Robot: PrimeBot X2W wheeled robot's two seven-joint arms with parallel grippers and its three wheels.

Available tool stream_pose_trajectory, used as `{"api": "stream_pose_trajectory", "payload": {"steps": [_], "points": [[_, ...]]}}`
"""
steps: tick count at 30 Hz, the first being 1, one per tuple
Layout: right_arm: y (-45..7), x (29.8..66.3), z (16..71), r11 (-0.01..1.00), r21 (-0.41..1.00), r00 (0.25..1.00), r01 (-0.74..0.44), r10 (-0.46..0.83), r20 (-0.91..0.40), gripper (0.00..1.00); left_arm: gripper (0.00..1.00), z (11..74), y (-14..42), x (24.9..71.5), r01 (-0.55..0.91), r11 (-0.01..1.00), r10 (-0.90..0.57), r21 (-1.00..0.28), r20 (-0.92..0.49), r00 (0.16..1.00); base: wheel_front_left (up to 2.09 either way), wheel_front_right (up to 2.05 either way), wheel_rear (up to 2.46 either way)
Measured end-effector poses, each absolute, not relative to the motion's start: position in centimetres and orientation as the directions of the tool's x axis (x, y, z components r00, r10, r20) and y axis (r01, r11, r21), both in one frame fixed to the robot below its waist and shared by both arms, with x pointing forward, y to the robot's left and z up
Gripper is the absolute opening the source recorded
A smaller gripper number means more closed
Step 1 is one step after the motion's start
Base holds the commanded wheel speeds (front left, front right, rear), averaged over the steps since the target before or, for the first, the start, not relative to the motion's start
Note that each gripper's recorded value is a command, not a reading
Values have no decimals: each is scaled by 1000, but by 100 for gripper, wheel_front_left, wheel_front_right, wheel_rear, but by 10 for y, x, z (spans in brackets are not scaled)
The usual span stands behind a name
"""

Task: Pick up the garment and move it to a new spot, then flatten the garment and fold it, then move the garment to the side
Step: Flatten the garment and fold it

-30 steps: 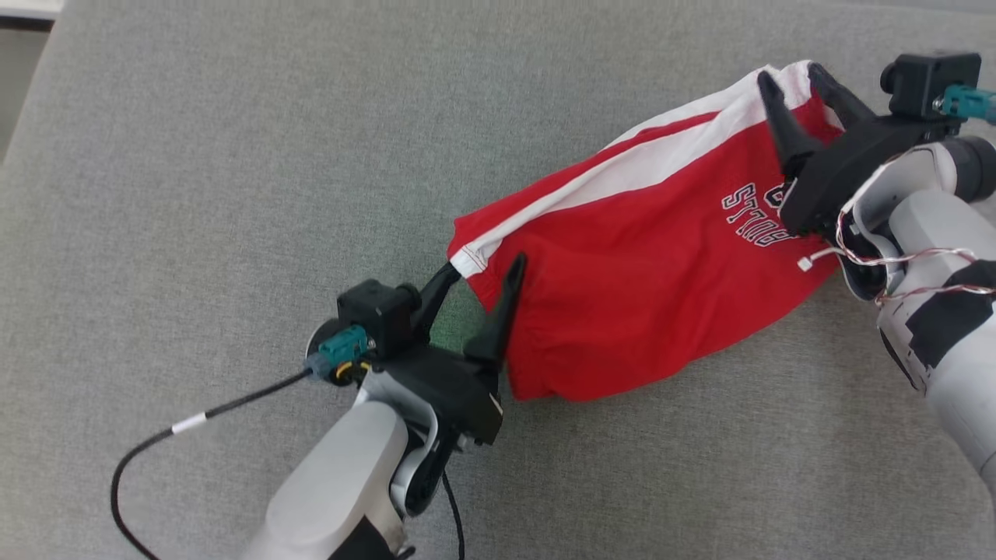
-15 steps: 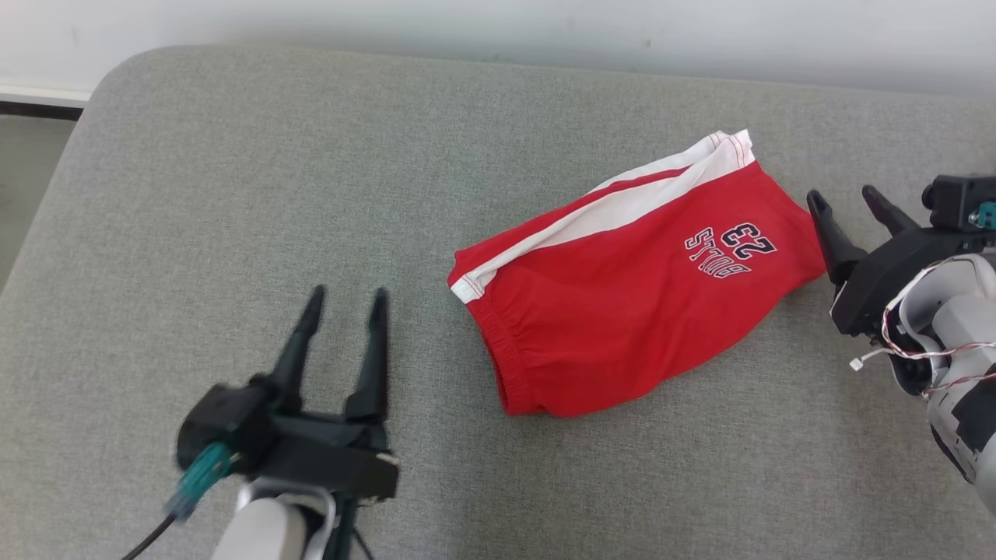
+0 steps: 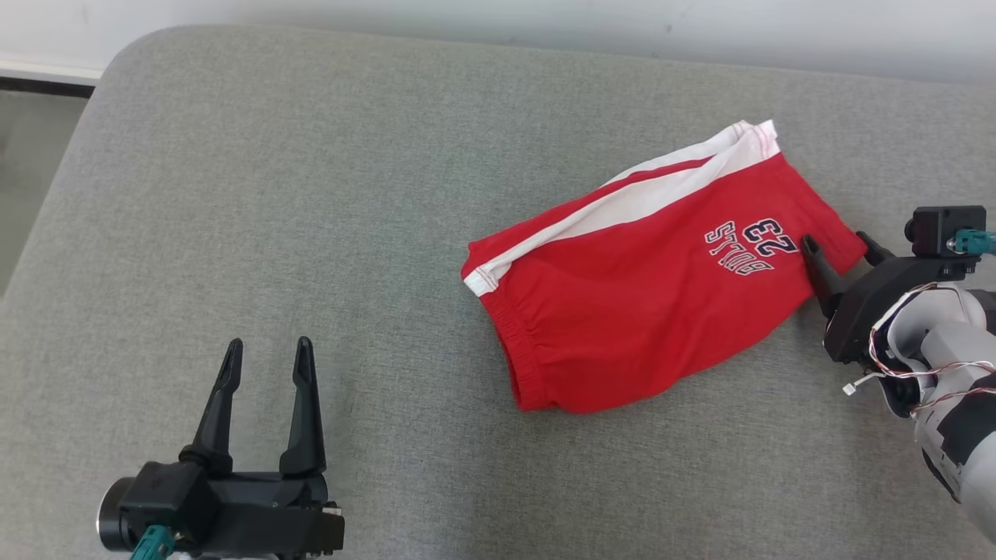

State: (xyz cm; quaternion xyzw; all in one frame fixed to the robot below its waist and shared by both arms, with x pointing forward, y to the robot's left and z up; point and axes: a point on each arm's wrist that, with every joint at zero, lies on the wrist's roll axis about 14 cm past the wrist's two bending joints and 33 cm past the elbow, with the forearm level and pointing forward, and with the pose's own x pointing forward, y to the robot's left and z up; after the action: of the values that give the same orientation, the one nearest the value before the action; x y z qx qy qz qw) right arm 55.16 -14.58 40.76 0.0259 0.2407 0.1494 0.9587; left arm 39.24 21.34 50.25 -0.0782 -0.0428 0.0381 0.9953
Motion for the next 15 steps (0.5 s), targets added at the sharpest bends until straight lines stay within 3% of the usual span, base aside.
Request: {"api": "stream_pose_trajectory", "payload": {"steps": [5, 6, 7, 15], "points": [[-136, 550, 396, 953, 146, 814, -265, 302, -496, 100, 100, 498, 220, 387, -97, 982, 108, -160, 63, 992, 0, 0, 0], [-133, 550, 395, 951, 149, 812, -269, 308, -496, 64, 100, 498, 220, 386, -99, 982, 110, -161, 61, 992, 0, 0, 0], [-131, 549, 395, 950, 152, 810, -272, 311, -496, 0, 100, 498, 220, 386, -101, 982, 112, -162, 62, 992, 0, 0, 0], [-136, 543, 411, 953, 210, 855, -220, 292, -429, 0, 100, 506, 215, 385, -80, 983, 95, -167, 86, 992, 0, 0, 0]]}}
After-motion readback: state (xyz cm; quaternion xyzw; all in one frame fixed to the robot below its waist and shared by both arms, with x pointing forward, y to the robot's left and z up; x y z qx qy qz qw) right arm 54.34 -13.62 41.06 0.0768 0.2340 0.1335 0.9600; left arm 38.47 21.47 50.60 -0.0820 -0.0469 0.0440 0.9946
